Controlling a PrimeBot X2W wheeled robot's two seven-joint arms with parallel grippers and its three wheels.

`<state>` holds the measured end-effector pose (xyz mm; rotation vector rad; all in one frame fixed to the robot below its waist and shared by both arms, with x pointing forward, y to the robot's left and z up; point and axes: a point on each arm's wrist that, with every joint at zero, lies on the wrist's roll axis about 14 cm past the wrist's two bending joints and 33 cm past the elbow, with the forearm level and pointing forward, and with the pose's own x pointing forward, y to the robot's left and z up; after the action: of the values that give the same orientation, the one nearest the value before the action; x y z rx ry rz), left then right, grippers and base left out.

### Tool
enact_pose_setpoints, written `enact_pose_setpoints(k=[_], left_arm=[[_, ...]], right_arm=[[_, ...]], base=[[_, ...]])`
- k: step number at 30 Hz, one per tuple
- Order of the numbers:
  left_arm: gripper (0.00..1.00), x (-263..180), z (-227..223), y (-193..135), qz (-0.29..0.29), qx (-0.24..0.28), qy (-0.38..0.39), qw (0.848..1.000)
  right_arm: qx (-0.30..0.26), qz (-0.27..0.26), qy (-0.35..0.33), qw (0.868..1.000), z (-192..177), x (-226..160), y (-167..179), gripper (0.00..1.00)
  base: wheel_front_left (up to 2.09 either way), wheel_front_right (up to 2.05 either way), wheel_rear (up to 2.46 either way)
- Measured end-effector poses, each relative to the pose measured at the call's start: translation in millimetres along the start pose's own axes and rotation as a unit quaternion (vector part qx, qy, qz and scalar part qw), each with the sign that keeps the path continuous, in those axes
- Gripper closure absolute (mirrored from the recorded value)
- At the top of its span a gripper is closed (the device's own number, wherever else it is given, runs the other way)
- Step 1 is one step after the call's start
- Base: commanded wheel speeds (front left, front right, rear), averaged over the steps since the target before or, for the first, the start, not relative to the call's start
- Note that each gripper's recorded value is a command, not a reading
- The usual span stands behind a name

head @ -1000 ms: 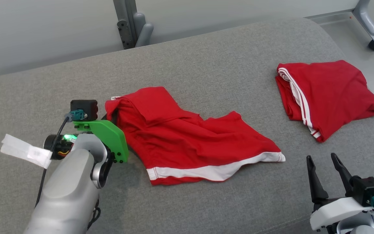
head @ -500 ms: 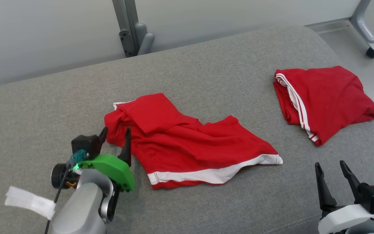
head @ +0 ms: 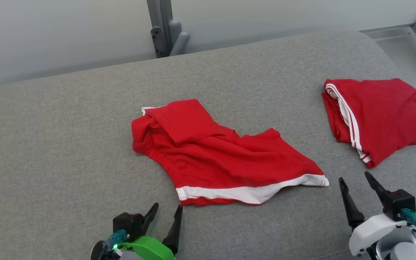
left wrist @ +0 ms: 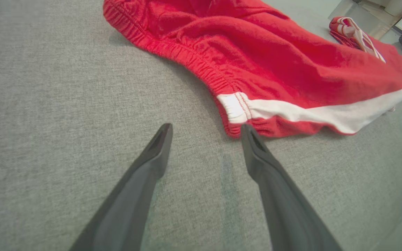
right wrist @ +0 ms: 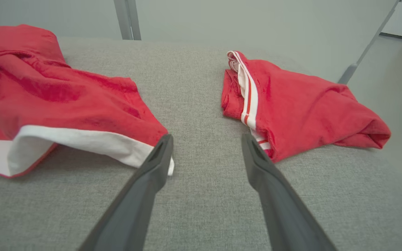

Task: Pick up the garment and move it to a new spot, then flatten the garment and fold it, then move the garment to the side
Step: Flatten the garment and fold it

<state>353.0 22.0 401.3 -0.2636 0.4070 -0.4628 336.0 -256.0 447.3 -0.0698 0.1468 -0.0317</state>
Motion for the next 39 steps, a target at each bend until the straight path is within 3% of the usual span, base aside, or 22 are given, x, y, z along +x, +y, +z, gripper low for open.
enact_pose_setpoints(k=[6, 15, 19, 22, 23, 24, 27, 33, 34, 35, 37, 39], left_arm=[[0.00, -3, -7, -2, -0.011, -0.013, 0.016, 1.000], [0.00, 7, 1, -6, -0.020, -0.015, 0.011, 1.000], [0.00, 12, -2, -7, -0.023, -0.013, 0.021, 0.999], [0.00, 15, -5, -8, -0.025, -0.012, 0.028, 0.999], [0.00, 16, -6, -9, -0.027, -0.015, 0.029, 0.999], [0.00, 17, -6, -12, -0.030, -0.018, 0.030, 0.999], [0.00, 20, -8, -14, -0.035, -0.019, 0.034, 0.999], [0.00, 25, -12, -16, -0.037, -0.024, 0.044, 0.998], [0.31, 25, -13, -18, -0.039, -0.025, 0.047, 0.998], [0.53, 26, -13, -18, -0.040, -0.025, 0.048, 0.998], [0.66, 28, -14, -22, -0.047, -0.026, 0.049, 0.997], [0.73, 30, -14, -27, -0.054, -0.037, 0.051, 0.997]], right_arm=[[-0.020, 0.054, 0.056, 0.997, -29, 15, 23, 0.00], [-0.016, 0.080, 0.087, 0.993, -43, 25, 40, 0.01], [-0.011, 0.082, 0.093, 0.992, -45, 27, 42, 0.18], [-0.009, 0.082, 0.094, 0.992, -45, 28, 43, 0.20], [-0.008, 0.082, 0.095, 0.992, -46, 28, 43, 0.30], [-0.007, 0.082, 0.095, 0.992, -46, 28, 43, 0.50], [-0.005, 0.082, 0.098, 0.992, -47, 28, 43, 0.60], [-0.001, 0.079, 0.098, 0.992, -47, 29, 42, 0.51], [0.000, 0.078, 0.098, 0.992, -47, 29, 42, 0.44], [0.001, 0.076, 0.098, 0.992, -47, 29, 42, 0.39], [0.003, 0.073, 0.095, 0.993, -45, 29, 40, 0.31], [0.004, 0.069, 0.093, 0.993, -44, 29, 38, 0.28]], base=[[0.00, 0.00, 0.00], [0.00, 0.00, 0.00], [0.00, 0.00, 0.00], [0.00, 0.00, 0.00], [0.00, 0.00, 0.00], [0.00, 0.00, 0.00], [0.00, 0.00, 0.00], [0.00, 0.00, 0.00], [0.00, 0.00, 0.00], [0.00, 0.00, 0.00], [0.00, 0.00, 0.00], [0.00, 0.00, 0.00]])
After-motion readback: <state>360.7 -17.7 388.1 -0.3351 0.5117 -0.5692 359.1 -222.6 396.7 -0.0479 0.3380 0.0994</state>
